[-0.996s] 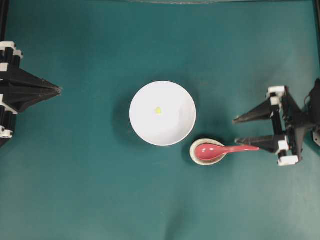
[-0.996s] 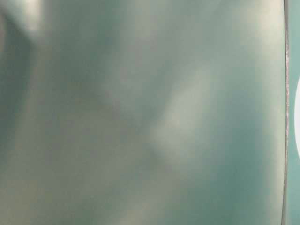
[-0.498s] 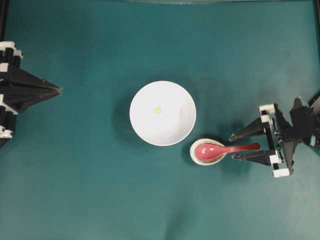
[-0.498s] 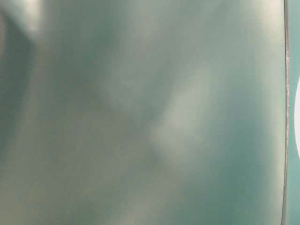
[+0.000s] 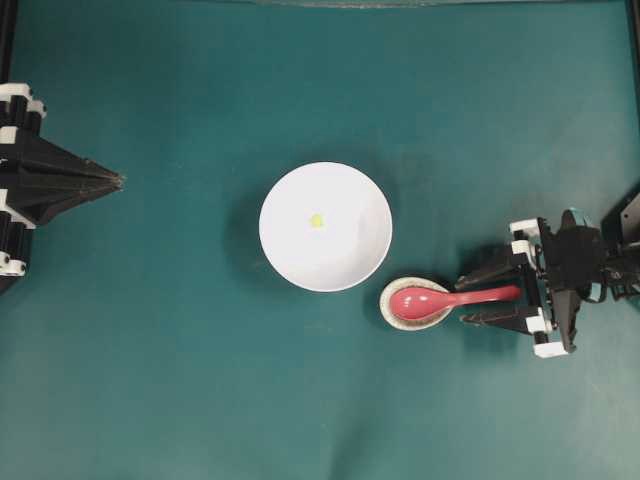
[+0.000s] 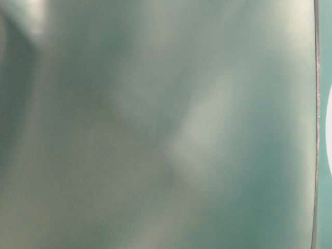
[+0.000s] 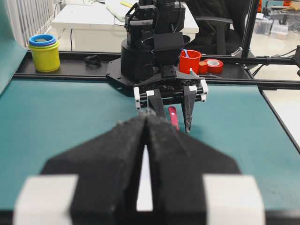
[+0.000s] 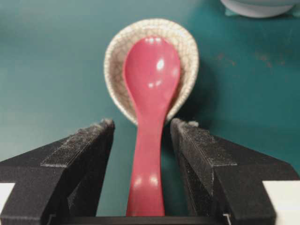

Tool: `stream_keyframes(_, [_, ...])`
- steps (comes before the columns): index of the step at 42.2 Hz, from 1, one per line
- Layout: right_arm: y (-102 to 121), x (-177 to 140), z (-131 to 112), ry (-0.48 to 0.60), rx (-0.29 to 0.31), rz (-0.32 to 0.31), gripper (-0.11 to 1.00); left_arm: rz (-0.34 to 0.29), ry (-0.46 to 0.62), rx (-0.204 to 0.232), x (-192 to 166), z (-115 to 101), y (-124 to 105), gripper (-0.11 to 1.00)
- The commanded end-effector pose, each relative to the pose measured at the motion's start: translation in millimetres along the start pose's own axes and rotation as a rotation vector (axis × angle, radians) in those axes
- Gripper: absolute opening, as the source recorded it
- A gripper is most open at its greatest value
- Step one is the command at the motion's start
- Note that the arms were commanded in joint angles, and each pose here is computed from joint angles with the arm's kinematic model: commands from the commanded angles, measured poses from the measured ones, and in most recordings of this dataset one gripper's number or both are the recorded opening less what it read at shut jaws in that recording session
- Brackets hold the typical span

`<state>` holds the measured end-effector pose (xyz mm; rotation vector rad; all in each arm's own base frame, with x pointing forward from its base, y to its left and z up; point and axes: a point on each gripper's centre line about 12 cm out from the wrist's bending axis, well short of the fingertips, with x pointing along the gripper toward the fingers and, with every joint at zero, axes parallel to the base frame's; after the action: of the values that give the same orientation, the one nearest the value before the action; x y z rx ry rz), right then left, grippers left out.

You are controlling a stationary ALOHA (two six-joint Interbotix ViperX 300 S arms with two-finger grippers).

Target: Scoop the yellow hexagonal prism block from the bowl with a spoon using the right arm.

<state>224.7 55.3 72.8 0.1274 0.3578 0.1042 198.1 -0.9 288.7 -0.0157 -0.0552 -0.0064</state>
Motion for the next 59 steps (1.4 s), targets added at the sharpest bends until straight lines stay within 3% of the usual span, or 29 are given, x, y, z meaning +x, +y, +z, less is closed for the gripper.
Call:
stream_keyframes(1, [1.5,0.0,3.7,-0.021,0.002,0.005,0.58,-0.001,-0.008,0.003,2.0,3.3,-0.1,0.00])
stream_keyframes(18, [1.1,3.6,7.0,-0.036,0.010,-0.007,0.54,0.000,-0.002,0.003,2.3,2.5,-0.1,0.00])
stream_keyframes(28, [0.8,6.0,7.4,-0.028,0.012,-0.017,0.24,0.000,0.009,-0.002,2.3,1.2,0.0,0.00])
stream_keyframes(40, [5.6,3.4,25.7,-0.061,0.033,0.001,0.24,-0.002,0.011,0.000,2.2,1.0,-0.3,0.00])
stream_keyframes(59, [19.7,-2.9,79.1,0.019,0.041,0.042,0.22,-0.002,0.008,0.004,2.4,1.8,-0.4,0.00])
